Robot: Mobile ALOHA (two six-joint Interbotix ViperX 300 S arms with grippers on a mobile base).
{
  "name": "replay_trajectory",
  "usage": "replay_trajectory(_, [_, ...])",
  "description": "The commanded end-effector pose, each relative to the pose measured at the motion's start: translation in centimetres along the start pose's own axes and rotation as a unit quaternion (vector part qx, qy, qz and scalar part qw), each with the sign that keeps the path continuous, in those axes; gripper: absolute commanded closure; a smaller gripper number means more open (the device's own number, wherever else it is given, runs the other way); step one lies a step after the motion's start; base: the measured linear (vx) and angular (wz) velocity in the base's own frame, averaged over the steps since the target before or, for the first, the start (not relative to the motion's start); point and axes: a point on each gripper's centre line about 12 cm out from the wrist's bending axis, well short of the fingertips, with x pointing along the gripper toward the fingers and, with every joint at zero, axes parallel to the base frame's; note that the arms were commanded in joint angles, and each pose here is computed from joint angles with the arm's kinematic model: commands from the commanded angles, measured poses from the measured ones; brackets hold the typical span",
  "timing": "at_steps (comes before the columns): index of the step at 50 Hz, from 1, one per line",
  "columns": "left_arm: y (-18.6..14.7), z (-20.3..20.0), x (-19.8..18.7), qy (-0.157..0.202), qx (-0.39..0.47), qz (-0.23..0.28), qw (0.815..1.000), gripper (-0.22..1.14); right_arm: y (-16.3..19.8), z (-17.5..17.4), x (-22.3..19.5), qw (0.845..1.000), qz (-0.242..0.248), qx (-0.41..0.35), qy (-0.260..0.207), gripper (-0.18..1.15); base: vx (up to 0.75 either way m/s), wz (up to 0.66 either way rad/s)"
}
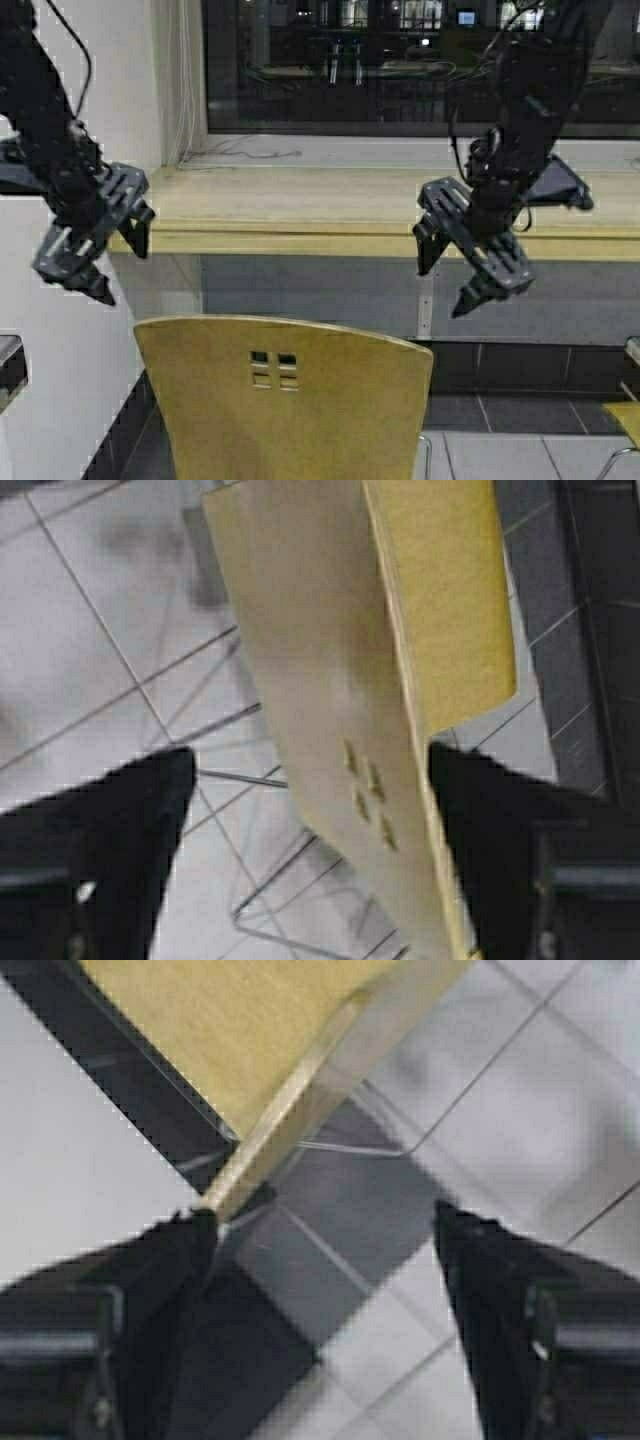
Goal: Push the chairs under the table
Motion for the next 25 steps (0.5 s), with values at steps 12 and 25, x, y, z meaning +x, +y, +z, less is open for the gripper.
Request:
replay_trajectory(12, [-2.3,-1.9,5.4,0.005,-0.025,-0.005,1.000,-0.07,3.9,-1.9,4.0,0.997,0.026,0.074,0.002,0.01,-0.01,-0.02])
replay_trajectory(25, [-3.6,-2.0,7.9,-0.003,-0.030,-0.022,0.999,-0.07,3.6,-2.6,7.2,0.997,0.009,0.077,0.007,0.01,-0.02,0.00])
